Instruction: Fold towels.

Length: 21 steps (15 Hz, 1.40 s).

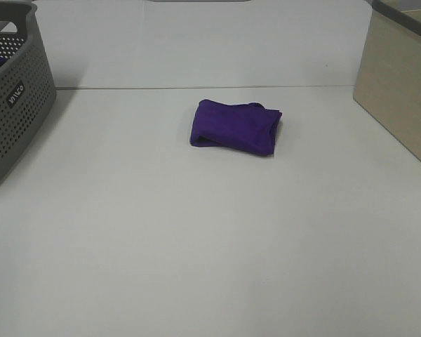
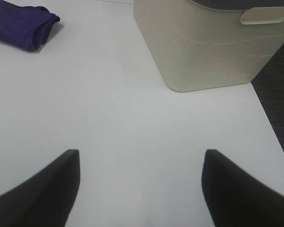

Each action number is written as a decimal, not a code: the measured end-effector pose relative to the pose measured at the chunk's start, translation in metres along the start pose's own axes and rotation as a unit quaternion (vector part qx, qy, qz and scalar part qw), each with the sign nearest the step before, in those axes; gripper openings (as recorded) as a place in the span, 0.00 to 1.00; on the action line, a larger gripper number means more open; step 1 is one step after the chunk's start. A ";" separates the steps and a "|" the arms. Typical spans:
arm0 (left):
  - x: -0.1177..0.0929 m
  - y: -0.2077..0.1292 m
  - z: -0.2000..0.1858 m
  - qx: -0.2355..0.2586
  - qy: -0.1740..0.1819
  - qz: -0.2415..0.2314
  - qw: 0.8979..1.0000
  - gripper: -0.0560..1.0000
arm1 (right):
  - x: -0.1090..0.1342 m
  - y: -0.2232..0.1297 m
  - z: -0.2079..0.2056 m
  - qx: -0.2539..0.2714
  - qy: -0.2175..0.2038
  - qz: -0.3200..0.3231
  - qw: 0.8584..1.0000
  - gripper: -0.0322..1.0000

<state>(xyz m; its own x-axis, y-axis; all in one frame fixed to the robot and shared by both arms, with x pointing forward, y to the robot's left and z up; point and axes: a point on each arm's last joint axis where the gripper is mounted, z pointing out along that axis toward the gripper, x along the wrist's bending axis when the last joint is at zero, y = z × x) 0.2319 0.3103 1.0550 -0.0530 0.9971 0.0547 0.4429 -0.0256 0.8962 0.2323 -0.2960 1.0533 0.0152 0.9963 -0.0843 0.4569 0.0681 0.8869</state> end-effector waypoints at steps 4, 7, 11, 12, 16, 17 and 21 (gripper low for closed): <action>0.000 0.001 0.000 -0.004 -0.002 0.000 1.000 0.72 | 0.000 0.000 0.001 -0.001 0.000 0.000 1.000 0.73; -0.001 0.001 0.000 -0.004 -0.007 -0.002 1.000 0.72 | 0.000 0.000 0.001 -0.001 0.000 0.000 1.000 0.73; -0.005 0.001 0.000 -0.003 -0.030 -0.013 0.999 0.72 | 0.000 0.000 0.001 -0.002 0.000 0.000 1.000 0.73; -0.006 0.001 0.000 -0.004 -0.032 -0.012 0.999 0.72 | 0.000 0.000 0.001 -0.002 0.000 0.000 1.000 0.73; -0.006 0.001 0.000 -0.004 -0.033 -0.011 0.999 0.72 | 0.000 0.000 0.001 -0.002 0.000 0.000 1.000 0.73; -0.006 0.001 0.000 -0.004 -0.033 -0.011 0.999 0.72 | 0.000 0.000 0.001 -0.002 0.000 0.000 1.000 0.73; -0.006 0.001 0.000 -0.004 -0.033 -0.011 0.999 0.72 | 0.000 0.000 0.001 -0.002 0.000 0.000 1.000 0.73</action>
<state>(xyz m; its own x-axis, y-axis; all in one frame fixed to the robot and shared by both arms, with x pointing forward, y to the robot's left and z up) 0.2324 0.3044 1.0553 -0.0041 1.0000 0.0054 0.4352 -0.0031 0.9003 0.2329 -0.2961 1.0530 0.0156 0.9963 -0.0845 0.4534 0.0683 0.8887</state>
